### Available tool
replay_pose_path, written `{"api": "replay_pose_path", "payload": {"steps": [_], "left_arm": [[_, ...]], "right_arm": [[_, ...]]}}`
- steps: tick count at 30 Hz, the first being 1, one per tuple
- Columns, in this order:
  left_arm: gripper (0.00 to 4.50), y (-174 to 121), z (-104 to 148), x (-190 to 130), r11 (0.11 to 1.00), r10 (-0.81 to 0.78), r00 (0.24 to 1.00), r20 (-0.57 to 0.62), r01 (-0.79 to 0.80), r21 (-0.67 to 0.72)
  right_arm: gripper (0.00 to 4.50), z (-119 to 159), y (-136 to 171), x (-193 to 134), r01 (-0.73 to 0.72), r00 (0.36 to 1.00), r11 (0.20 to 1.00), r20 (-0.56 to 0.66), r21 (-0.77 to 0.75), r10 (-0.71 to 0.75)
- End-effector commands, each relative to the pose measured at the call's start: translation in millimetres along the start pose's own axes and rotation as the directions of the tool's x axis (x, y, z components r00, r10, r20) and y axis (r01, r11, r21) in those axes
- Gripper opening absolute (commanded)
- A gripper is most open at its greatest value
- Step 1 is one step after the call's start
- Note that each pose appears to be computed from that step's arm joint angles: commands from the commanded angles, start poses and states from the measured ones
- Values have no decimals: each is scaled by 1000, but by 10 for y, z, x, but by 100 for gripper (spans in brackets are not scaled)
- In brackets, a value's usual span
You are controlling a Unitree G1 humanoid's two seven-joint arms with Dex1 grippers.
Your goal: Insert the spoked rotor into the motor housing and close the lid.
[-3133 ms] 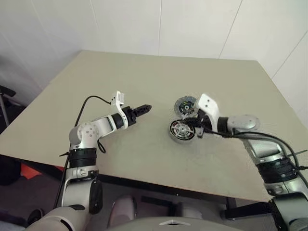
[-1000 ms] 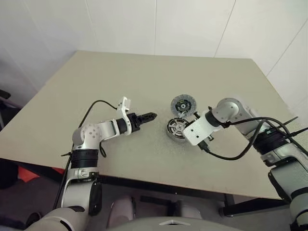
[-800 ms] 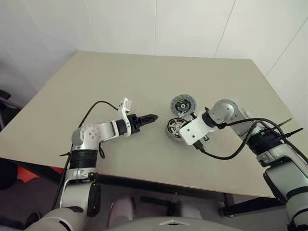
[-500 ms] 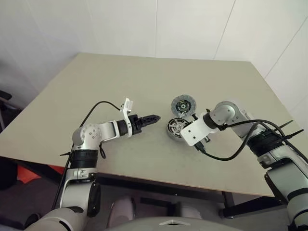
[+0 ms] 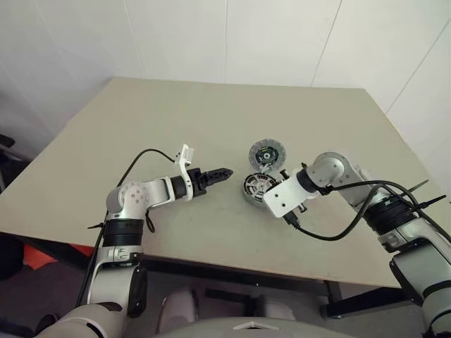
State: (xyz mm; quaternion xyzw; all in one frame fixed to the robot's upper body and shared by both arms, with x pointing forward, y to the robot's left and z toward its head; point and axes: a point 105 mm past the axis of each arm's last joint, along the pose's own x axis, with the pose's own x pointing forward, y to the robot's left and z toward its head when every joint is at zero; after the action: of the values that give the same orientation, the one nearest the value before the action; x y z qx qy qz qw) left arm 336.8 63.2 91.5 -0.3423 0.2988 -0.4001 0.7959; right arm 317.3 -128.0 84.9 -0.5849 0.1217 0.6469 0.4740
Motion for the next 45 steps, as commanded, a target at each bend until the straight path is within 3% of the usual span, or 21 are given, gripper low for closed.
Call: {"api": "replay_pose_path", "payload": {"steps": [1,4,11,17,24,31,37,41,45], "left_arm": [[395,-65,96,-2,999,-20,999,34,19,29],[395,-46,97,-5,1000,-12,999,42,11,25],[395,-17,83,0,1000,-4,998,56,3,14],[395,4,25,17,1000,2,997,73,-2,-3],[395,33,-77,34,999,12,996,90,-9,-36],[395,77,-157,12,997,30,992,118,-22,-71],[395,127,-183,-42,994,58,987,149,-43,-97],[395,138,-225,-82,993,73,985,157,-56,-108],[395,158,-271,-132,990,91,983,161,-72,-119]], "right_arm": [[33,-89,-47,31,27,999,999,-46,35,-25],[2,-119,-85,23,53,997,998,-60,43,-50],[1,-138,-97,-66,80,997,990,-33,113,-76],[1,-103,-180,-249,121,984,906,70,406,-162],[1,206,-269,-601,-39,943,648,242,760,-228],[1,554,-282,-903,-236,931,280,299,931,-209],[1,271,-351,-761,-184,966,22,184,983,-183],[1,90,-301,-643,-100,986,-92,86,991,-145],[1,59,-298,-561,-71,991,-152,52,986,-122]]}}
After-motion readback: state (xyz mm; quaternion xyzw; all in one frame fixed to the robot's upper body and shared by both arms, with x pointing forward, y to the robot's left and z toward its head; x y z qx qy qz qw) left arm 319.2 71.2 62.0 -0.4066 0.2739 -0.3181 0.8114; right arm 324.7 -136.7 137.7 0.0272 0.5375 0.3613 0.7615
